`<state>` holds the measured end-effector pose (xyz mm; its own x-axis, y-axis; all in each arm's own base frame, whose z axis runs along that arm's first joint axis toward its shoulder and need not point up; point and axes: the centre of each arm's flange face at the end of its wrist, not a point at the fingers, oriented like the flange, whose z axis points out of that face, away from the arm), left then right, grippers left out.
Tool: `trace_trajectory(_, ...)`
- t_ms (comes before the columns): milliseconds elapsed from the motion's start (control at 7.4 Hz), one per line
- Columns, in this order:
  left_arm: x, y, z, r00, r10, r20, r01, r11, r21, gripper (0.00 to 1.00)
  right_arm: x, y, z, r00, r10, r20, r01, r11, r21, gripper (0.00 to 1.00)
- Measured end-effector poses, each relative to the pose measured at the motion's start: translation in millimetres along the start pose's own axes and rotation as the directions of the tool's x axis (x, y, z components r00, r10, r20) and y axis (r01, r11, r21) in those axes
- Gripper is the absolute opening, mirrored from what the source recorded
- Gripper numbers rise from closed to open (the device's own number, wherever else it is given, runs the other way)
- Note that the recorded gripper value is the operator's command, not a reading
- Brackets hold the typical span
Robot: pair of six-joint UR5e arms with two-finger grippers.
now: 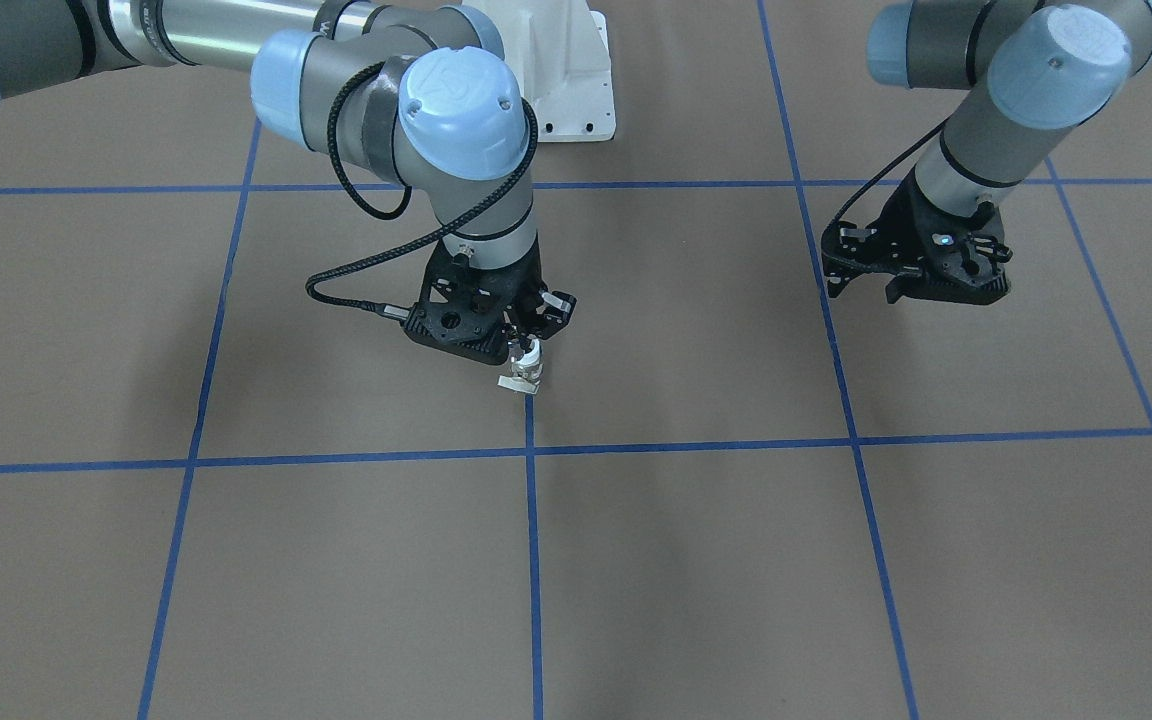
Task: Assemble PPR valve and pipe with both arms
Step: 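Carry the silver fitting with the right gripper above the white valve, then press the silver fitting down onto the top of the white valve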
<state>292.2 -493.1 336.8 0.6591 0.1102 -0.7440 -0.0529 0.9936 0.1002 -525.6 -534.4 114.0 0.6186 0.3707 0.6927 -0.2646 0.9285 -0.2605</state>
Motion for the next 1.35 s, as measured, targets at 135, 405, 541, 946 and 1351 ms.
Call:
trace_trajectory(135,0.2,-0.3,0.6,1.000,0.000,0.001,0.000,1.000,-0.001,0.70,-0.8,-0.9,1.5,1.000,0.001,-0.001,-0.001,1.000,-0.002,0.00)
trace_trajectory(405,1.5,-0.8,0.8,1.000,0.002,-0.001,-0.002,1.000,0.000,0.70,1.1,-1.2,5.4,1.000,0.002,-0.004,-0.002,1.000,-0.007,0.00)
trace_trajectory(541,2.1,-0.9,0.9,1.000,0.002,-0.001,-0.002,1.000,-0.001,0.70,0.6,0.0,5.9,1.000,0.001,-0.003,-0.001,1.000,-0.008,0.00)
trace_trajectory(946,2.5,-0.9,1.0,1.000,0.002,-0.001,-0.002,1.000,-0.002,0.70,-2.3,8.2,9.2,1.000,-0.007,-0.003,0.007,1.000,-0.016,0.00)
trace_trajectory(1351,2.7,-1.0,0.6,1.000,0.003,-0.002,-0.003,1.000,-0.001,0.70,-3.2,12.2,11.4,1.000,-0.011,-0.004,0.011,1.000,-0.020,0.00)
